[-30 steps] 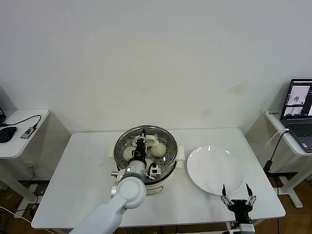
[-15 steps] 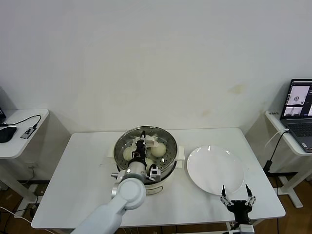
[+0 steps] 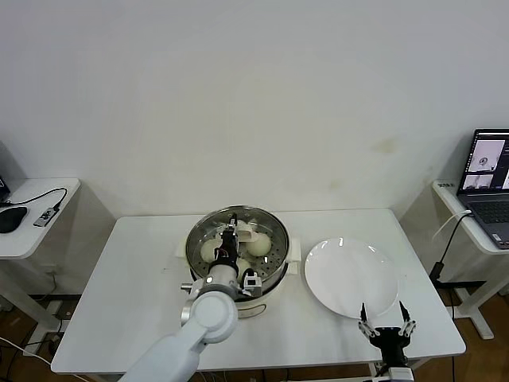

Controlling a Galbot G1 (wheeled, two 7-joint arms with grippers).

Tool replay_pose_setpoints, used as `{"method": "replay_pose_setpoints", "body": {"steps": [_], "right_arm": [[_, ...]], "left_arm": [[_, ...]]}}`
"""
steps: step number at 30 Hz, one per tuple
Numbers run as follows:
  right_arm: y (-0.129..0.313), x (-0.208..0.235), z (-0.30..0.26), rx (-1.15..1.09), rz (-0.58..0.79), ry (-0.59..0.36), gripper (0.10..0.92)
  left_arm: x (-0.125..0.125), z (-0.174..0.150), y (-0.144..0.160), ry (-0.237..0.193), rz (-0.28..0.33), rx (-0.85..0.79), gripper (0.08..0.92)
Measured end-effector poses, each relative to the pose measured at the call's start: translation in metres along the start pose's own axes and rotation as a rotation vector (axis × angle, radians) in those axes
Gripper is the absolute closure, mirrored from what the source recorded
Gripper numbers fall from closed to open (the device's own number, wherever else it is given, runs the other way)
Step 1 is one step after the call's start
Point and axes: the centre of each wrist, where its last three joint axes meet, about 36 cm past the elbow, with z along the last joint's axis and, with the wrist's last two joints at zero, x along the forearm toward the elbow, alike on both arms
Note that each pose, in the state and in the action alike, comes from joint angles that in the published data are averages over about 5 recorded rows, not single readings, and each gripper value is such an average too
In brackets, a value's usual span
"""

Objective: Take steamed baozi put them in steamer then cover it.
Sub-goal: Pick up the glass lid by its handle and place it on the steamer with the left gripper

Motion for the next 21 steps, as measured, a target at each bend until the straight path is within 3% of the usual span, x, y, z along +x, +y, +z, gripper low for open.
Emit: {"method": "replay_pose_setpoints", "body": {"steps": [12, 18, 21], "right_arm": [[0.002, 0.003, 0.000, 0.021, -0.009, -0.002, 0.200], [0.000, 0.004, -0.003, 0.034, -0.009, -0.008, 0.200], [0.000, 0.005, -0.004, 0.040, -0.012, -0.014, 0.200]], "left_arm": [[0.020, 0.014, 0.008, -0.010, -0.021, 0.033, 0.378], [0.047, 0.024, 0.014, -0.044, -0.033, 0.073, 0.217], [0.064, 0.032, 0.020, -0.071, -0.043, 0.118, 0.183]]}}
